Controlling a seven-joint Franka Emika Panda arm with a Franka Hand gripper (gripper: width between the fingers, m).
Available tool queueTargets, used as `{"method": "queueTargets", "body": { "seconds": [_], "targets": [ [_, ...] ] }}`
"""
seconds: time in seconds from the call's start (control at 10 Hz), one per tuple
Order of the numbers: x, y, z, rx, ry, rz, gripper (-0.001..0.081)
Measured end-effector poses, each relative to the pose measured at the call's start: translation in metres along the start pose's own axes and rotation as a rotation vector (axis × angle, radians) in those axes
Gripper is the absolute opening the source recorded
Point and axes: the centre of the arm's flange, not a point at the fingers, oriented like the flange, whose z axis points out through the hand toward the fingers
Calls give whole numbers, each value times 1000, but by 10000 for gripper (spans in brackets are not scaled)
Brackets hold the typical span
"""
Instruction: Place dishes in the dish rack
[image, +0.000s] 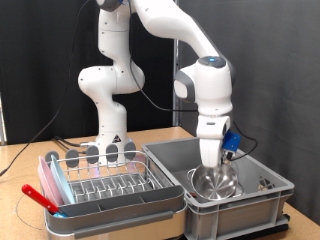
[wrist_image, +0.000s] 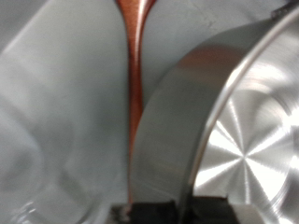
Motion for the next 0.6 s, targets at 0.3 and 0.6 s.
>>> {"method": "queueTargets", "body": {
  "seconds": [0.3,0.6],
  "targets": [
    [-3,-3,-28,38,-97,11,22],
    [-5,-4,-50,75,-224,-7,22]
  ]
}}
